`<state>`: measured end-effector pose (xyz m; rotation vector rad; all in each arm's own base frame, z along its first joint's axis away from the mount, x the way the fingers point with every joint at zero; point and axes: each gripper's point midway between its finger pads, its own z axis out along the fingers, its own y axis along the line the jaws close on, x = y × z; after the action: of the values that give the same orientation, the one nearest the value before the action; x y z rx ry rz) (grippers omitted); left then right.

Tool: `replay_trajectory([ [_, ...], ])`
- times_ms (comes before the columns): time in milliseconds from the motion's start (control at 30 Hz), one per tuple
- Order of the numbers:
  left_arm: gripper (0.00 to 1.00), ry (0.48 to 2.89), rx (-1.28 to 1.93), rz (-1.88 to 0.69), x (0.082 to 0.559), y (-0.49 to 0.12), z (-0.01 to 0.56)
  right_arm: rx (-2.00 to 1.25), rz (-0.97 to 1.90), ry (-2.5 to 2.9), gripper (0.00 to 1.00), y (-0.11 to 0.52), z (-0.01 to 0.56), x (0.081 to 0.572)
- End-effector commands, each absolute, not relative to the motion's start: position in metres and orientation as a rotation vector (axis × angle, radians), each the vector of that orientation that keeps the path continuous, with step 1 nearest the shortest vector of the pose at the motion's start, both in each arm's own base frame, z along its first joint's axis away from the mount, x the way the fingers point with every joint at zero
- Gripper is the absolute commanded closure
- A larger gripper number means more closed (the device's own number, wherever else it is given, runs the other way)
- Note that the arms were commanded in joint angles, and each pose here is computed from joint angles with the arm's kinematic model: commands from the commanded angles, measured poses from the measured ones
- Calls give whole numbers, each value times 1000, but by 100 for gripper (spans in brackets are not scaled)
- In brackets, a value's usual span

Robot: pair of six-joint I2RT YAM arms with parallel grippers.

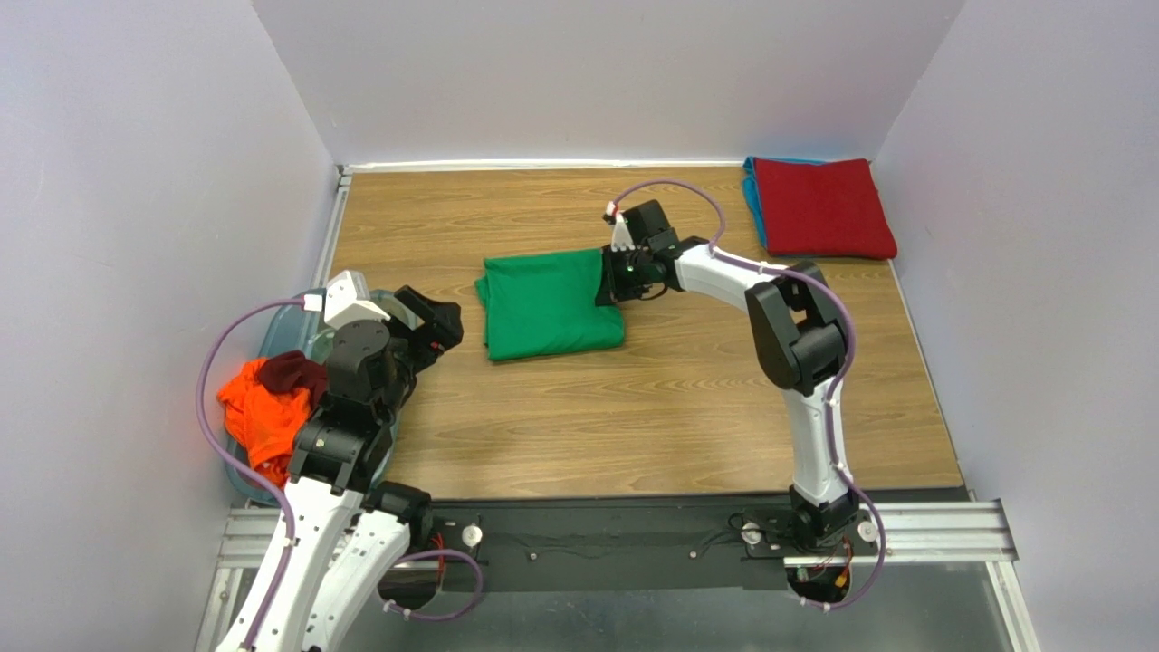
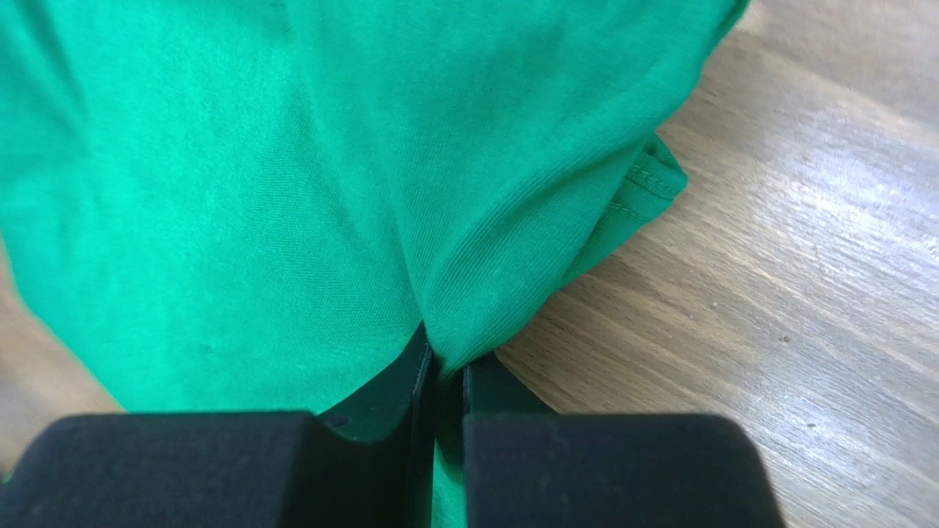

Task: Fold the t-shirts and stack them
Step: Neatly place the folded tshirt to the corner

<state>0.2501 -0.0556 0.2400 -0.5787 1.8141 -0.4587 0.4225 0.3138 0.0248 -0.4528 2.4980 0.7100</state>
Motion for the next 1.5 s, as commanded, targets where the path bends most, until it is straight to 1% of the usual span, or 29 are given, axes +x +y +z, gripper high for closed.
replay_trajectory([
  [0,2,1811,-622,-416,247,-46,234,-582,315,2432,99,295,29,430],
  [33,2,1809,-622,-416,247,-46,234,-592,313,2417,99,295,34,431],
  [200,2,1810,-634,-402,247,-44,234,-620,89,2321,99,267,64,445],
  [233,2,1813,-636,-402,247,-44,233,-656,33,2313,99,260,61,446],
  [467,2,1819,-645,-389,247,-42,230,-670,-402,2188,99,197,104,464],
  [600,2,1825,-652,-381,248,-41,229,-645,-521,2158,99,168,123,476],
  [1067,2,1871,-676,-329,252,-38,216,-495,-692,2111,99,63,180,532],
  [1333,2,1898,-704,-290,254,-35,208,-376,-749,2090,99,13,204,550],
  [1467,2,1911,-719,-263,255,-32,204,-351,-775,2077,99,-2,213,555],
])
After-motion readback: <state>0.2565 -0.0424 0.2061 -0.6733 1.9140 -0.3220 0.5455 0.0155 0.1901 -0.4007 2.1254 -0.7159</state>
